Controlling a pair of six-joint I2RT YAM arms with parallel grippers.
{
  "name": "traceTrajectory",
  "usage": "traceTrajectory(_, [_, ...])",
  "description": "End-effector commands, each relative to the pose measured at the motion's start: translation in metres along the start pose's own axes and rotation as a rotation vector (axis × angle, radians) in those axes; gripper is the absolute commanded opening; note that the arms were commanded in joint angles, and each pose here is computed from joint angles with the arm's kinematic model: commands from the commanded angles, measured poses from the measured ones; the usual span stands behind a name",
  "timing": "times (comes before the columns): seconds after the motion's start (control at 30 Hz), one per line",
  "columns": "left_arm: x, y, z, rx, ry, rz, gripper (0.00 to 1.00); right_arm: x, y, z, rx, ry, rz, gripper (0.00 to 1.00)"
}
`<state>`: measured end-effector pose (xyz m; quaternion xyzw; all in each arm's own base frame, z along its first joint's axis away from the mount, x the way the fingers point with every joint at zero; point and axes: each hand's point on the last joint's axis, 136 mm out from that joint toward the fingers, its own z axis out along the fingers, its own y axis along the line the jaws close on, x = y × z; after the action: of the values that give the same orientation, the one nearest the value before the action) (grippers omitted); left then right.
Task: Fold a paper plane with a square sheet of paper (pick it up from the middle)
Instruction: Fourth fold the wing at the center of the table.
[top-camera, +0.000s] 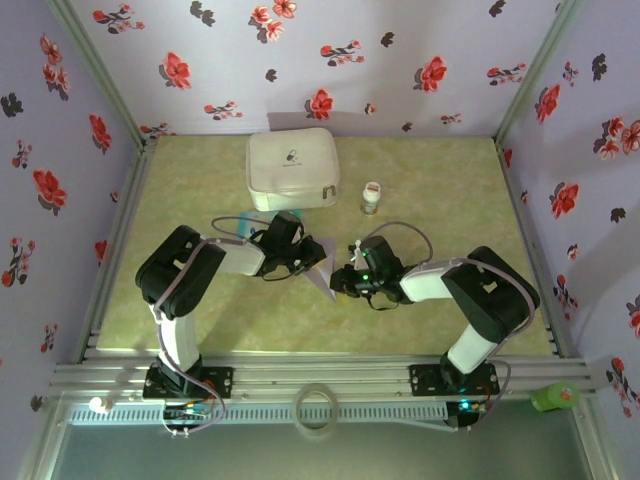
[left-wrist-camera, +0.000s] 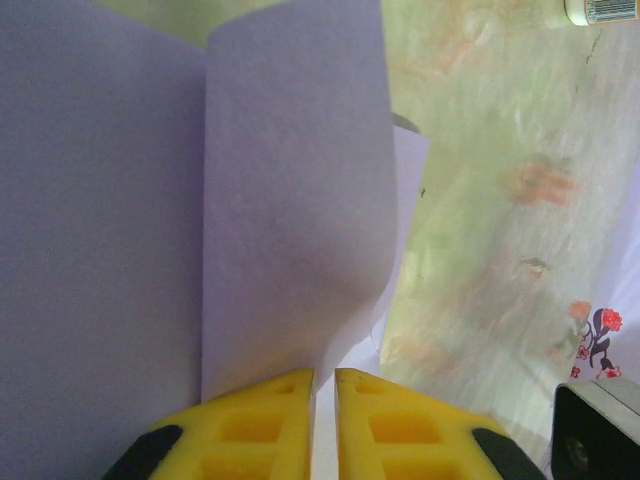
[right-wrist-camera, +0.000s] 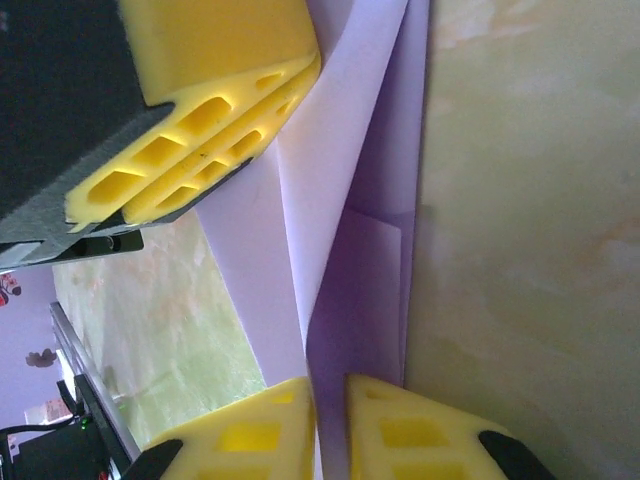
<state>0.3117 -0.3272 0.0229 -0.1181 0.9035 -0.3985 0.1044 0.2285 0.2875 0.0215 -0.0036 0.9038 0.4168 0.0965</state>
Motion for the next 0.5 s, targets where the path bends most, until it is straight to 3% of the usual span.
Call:
traceTrajectory(0.0, [0.002,0.015,0.006,-0.038,0.023,0.003,0.14,0.024,-0.029,-0.002,0.112,0.065,0.061,0.12])
traceTrajectory(0.47, [0.004,0.018,0.007,-0.04,0.024,-0.004,0.14,0.038,-0.029,-0.004,0.071,0.101,0.121,0.15])
